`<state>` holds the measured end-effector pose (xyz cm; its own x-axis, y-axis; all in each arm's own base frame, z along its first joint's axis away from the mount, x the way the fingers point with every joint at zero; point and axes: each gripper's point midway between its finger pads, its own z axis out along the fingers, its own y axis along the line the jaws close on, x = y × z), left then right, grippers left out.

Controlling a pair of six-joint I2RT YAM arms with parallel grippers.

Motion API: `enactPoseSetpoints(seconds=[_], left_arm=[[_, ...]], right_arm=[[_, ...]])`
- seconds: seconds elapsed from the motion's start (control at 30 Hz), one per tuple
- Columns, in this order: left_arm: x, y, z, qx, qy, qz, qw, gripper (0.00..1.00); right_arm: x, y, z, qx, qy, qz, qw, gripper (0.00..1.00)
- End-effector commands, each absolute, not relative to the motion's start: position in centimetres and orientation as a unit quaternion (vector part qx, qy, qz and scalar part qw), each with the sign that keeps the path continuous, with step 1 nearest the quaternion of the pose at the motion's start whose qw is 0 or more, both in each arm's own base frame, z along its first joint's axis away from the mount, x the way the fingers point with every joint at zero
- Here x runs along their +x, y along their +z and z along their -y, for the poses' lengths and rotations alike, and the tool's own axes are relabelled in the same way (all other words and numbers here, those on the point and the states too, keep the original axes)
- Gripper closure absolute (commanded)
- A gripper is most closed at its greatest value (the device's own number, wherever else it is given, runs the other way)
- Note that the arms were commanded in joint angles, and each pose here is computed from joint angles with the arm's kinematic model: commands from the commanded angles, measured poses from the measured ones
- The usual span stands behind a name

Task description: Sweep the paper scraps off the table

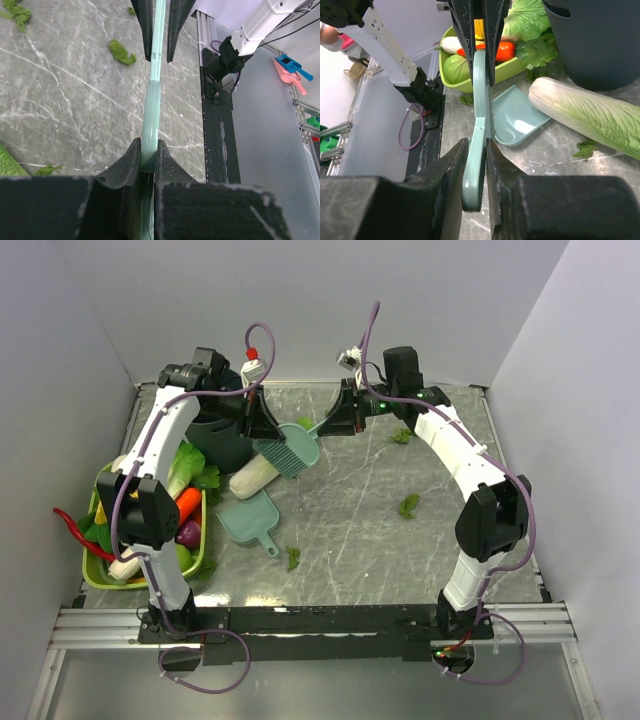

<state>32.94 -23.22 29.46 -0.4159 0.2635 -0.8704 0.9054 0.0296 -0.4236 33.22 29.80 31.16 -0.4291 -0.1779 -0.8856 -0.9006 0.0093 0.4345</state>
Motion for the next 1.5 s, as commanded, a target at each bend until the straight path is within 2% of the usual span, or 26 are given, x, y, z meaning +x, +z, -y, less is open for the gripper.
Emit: enactPoseSetpoints(seconds=[0.0,0.2,0.33,0.6,0.73,0.83,0.87,0.9,0.93,1.0,1.03,1.07,1.13,1.2,1.23,1.3,1.33,1.37,1.4,1.47], left_arm=[[33.1,29.5,23.4,0.455,-0.538,-0.639,0.310,0.99],[33.1,29.3,23.4,0.455,-0.537,-0.640,0.308,0.99],[33.0,29.3,23.3,0.454,-0.538,-0.640,0.307,0.99],[33.0,29.1,23.2,0.456,-0.537,-0.641,0.305,0.99],[33.0,28.8,23.2,0.454,-0.537,-0.643,0.302,0.99],[32.9,28.8,23.2,0.455,-0.536,-0.644,0.302,0.98],[33.0,28.8,23.2,0.455,-0.533,-0.646,0.303,0.93],[33.3,28.7,23.1,0.454,-0.528,-0.649,0.305,0.80],[33.3,28.8,23.1,0.456,-0.522,-0.652,0.308,0.62],[33.4,28.4,22.8,0.457,-0.509,-0.661,0.309,0.51],[33.7,28.7,22.9,0.461,-0.500,-0.660,0.319,0.35],[33.7,27.9,22.6,0.455,-0.491,-0.673,0.313,0.30],[33.8,27.9,22.4,0.455,-0.479,-0.677,0.325,0.22],[33.6,25.9,22.0,0.434,-0.466,-0.705,0.311,0.21],[33.9,26.3,21.9,0.441,-0.448,-0.702,0.335,0.21],[33.4,24.3,21.3,0.427,-0.416,-0.732,0.330,0.21],[33.2,23.7,21.1,0.428,-0.403,-0.738,0.333,0.20],[33.0,21.9,20.8,0.425,-0.387,-0.750,0.326,0.19],[32.4,21.2,20.9,0.440,-0.371,-0.751,0.322,0.13],[30.6,19.0,19.9,0.467,-0.328,-0.765,0.298,0.13]], right_arm=[[31.4,34.1,-29.8,-0.455,0.568,-0.592,0.345,0.74],[31.4,34.1,-29.8,-0.459,0.565,-0.592,0.347,0.79],[31.4,34.2,-29.7,-0.459,0.559,-0.594,0.351,0.70],[31.4,34.1,-29.7,-0.463,0.556,-0.595,0.352,0.70],[31.3,34.2,-29.6,-0.467,0.552,-0.593,0.355,0.74],[31.3,34.1,-29.5,-0.470,0.551,-0.591,0.356,0.84],[31.3,34.1,-29.6,-0.473,0.548,-0.590,0.358,0.88],[31.5,33.9,-29.4,-0.471,0.542,-0.596,0.361,0.97],[31.3,33.6,-29.3,-0.468,0.538,-0.604,0.356,1.00],[32.4,32.9,-28.7,-0.453,0.496,-0.638,0.376,1.00],[32.5,31.8,-28.3,-0.442,0.487,-0.656,0.371,1.00],[32.5,31.1,-28.0,-0.434,0.478,-0.670,0.367,1.00],[32.6,29.3,-26.8,-0.414,0.447,-0.704,0.366,1.00],[32.2,28.8,-25.6,-0.397,0.427,-0.722,0.373,1.00],[32.3,27.3,-24.8,-0.382,0.410,-0.742,0.367,1.00],[32.2,27.1,-23.7,-0.363,0.383,-0.757,0.385,1.00],[32.3,25.3,-22.8,-0.347,0.358,-0.779,0.380,1.00],[32.0,25.3,-22.3,-0.344,0.346,-0.782,0.387,1.00],[31.6,24.9,-22.1,-0.348,0.343,-0.784,0.383,1.00],[30.2,24.3,-21.6,-0.360,0.345,-0.781,0.377,1.00]])
